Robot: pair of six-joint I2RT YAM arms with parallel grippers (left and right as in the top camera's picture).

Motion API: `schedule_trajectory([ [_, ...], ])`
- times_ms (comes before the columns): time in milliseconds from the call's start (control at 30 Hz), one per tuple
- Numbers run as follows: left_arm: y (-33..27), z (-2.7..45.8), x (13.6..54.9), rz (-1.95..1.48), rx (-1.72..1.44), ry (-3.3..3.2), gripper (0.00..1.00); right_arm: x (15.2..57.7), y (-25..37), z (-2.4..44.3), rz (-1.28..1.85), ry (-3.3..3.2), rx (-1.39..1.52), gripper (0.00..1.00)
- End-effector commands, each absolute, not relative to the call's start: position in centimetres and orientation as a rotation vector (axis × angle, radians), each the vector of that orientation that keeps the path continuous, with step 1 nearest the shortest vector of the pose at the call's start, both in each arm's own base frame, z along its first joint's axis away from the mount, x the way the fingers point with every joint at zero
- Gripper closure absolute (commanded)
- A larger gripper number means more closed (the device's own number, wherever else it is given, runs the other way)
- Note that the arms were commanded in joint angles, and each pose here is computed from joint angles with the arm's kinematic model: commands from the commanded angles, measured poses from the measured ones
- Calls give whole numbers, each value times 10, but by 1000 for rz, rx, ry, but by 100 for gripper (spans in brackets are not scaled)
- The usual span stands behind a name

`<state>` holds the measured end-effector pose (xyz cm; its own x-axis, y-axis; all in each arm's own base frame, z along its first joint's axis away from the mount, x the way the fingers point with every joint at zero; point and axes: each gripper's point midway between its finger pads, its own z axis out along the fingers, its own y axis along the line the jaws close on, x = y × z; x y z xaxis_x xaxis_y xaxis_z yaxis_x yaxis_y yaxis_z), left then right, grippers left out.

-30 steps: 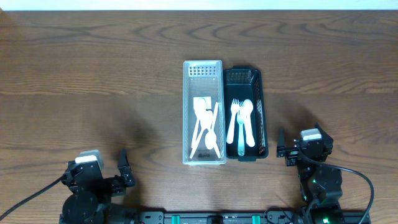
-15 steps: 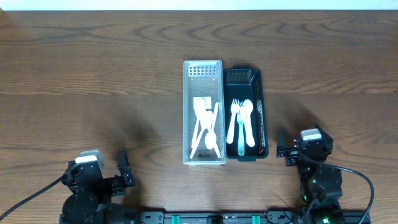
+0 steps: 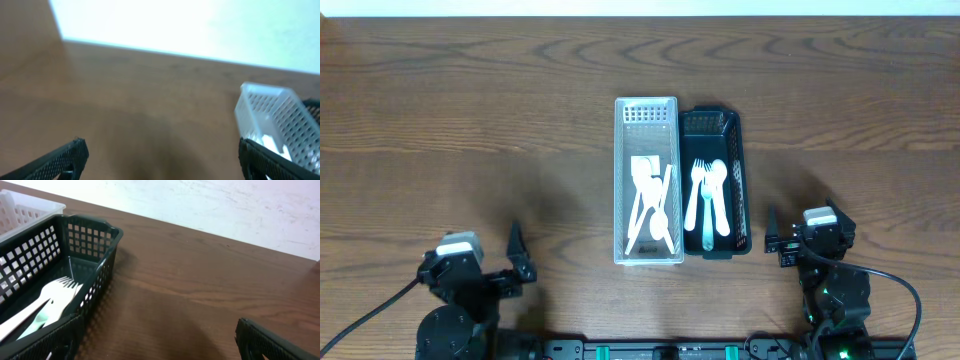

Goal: Pack container

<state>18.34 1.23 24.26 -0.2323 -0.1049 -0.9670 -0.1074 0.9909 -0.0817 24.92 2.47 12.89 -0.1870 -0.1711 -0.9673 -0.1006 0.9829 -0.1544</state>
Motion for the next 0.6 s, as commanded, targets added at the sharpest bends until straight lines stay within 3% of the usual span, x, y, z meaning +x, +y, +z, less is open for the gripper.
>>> schedule_trajectory([
  [0,-2,240,193,8,0,1759,2,249,27,127,-65,1760,-223,1],
  [233,-2,232,218,0,-11,1617,2,249,27,127,-65,1760,-223,1],
  [567,-15,168,240,-49,39,1669,2,249,27,127,-65,1760,-223,1],
])
